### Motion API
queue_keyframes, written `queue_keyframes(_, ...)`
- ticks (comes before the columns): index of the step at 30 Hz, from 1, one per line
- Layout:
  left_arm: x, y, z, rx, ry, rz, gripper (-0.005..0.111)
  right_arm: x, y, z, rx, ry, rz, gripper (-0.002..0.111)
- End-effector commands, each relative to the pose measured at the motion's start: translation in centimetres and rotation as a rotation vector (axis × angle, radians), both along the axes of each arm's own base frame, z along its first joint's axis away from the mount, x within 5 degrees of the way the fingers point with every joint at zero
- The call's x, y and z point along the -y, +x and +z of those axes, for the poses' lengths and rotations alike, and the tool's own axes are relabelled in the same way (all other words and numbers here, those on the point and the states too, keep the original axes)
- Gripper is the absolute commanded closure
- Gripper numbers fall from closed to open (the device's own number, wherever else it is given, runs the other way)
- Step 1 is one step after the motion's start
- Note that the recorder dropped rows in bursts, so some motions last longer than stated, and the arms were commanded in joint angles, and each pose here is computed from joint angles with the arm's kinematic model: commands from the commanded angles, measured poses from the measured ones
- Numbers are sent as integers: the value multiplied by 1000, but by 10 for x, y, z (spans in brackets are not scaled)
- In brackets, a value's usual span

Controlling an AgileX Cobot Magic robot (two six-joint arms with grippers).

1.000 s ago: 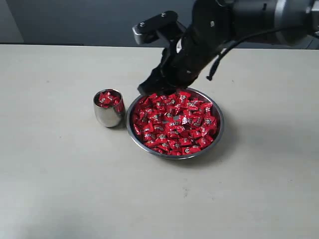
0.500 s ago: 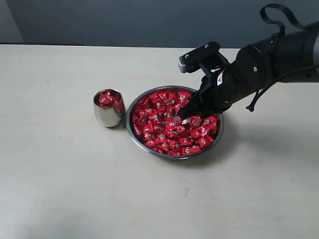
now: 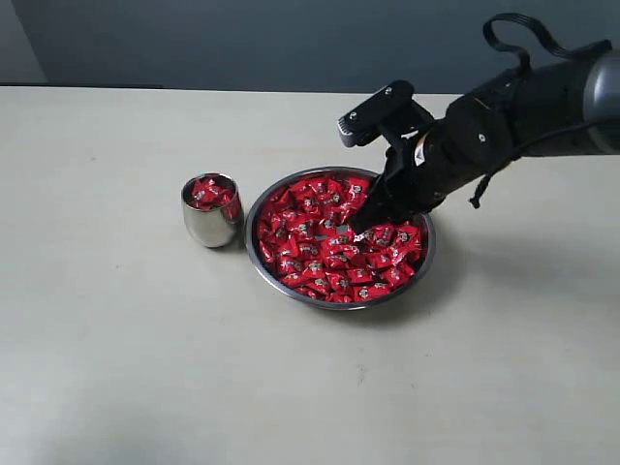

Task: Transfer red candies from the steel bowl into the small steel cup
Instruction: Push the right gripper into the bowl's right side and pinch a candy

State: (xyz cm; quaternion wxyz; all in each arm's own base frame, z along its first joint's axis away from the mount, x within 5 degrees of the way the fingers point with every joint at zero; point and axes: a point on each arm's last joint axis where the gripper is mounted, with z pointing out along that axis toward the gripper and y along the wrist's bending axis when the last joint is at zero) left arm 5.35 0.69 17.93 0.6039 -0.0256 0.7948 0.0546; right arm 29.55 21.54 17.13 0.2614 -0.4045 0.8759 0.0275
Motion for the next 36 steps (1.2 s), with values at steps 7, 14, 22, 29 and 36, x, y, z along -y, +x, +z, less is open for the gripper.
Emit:
queue_keyframes(7, 0, 0, 3, 18, 1, -5, 106, -4, 8, -12, -112, -46, -48, 69)
queue_keyframes(14, 0, 0, 3, 18, 1, -5, 106, -7, 9, -13, -108, -15, -60, 69)
queue_keyframes(22, 0, 0, 3, 18, 1, -5, 106, -10, 12, -21, -105, 0, -63, 66)
queue_keyframes(29, 0, 0, 3, 18, 1, -5, 106, -12, 17, -38, -114, -29, -50, 55)
queue_keyframes(36, 0, 0, 3, 18, 1, -5, 106, -7, 23, -42, -93, -31, -53, 55)
